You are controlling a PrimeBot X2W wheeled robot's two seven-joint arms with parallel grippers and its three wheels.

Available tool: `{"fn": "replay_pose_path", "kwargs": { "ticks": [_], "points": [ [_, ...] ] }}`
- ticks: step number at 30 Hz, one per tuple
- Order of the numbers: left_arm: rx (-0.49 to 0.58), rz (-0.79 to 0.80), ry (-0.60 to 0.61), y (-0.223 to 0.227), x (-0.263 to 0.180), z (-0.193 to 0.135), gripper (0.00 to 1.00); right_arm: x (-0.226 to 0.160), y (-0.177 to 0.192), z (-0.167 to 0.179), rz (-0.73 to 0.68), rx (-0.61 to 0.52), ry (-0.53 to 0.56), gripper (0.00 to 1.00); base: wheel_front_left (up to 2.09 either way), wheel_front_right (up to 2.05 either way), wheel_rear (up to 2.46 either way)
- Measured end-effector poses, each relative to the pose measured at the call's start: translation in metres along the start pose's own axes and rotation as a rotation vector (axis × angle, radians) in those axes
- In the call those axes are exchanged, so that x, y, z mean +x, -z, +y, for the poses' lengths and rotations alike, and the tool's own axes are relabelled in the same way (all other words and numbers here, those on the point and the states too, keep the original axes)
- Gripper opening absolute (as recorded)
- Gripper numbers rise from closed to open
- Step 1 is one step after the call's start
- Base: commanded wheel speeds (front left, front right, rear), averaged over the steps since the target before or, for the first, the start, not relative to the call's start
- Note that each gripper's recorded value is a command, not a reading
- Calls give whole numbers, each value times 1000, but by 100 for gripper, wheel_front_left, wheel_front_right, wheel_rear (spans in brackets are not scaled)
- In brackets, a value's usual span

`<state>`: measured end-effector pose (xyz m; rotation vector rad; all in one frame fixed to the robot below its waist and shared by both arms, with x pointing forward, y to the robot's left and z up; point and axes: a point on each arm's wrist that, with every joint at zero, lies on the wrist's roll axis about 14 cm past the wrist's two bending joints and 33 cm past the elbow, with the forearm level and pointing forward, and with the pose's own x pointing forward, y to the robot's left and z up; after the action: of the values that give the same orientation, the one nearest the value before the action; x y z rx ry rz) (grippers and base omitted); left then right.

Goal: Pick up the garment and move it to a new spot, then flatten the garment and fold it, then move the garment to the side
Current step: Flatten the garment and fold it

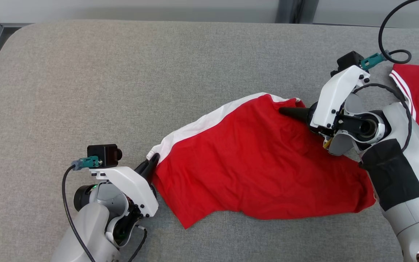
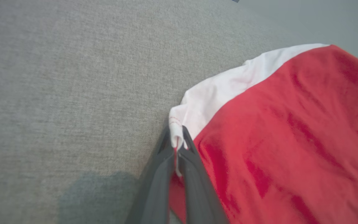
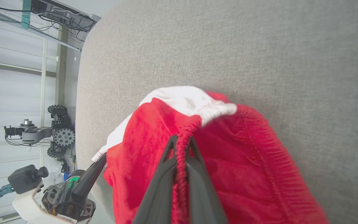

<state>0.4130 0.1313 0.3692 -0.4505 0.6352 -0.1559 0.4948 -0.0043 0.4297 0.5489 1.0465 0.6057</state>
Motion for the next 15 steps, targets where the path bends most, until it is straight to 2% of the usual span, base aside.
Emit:
{"fn": "replay_pose_path", "kwargs": {
  "ticks": [6,15],
  "points": [
    [10,-37,7,-9,-3,-1,0,-7,-5,4,-44,-11,-15,0,0,0,0],
    [42,-234,35,-57,-19,-9,0,-38,-19,23,-202,-52,-83,0,0,0,0]
  ]
}}
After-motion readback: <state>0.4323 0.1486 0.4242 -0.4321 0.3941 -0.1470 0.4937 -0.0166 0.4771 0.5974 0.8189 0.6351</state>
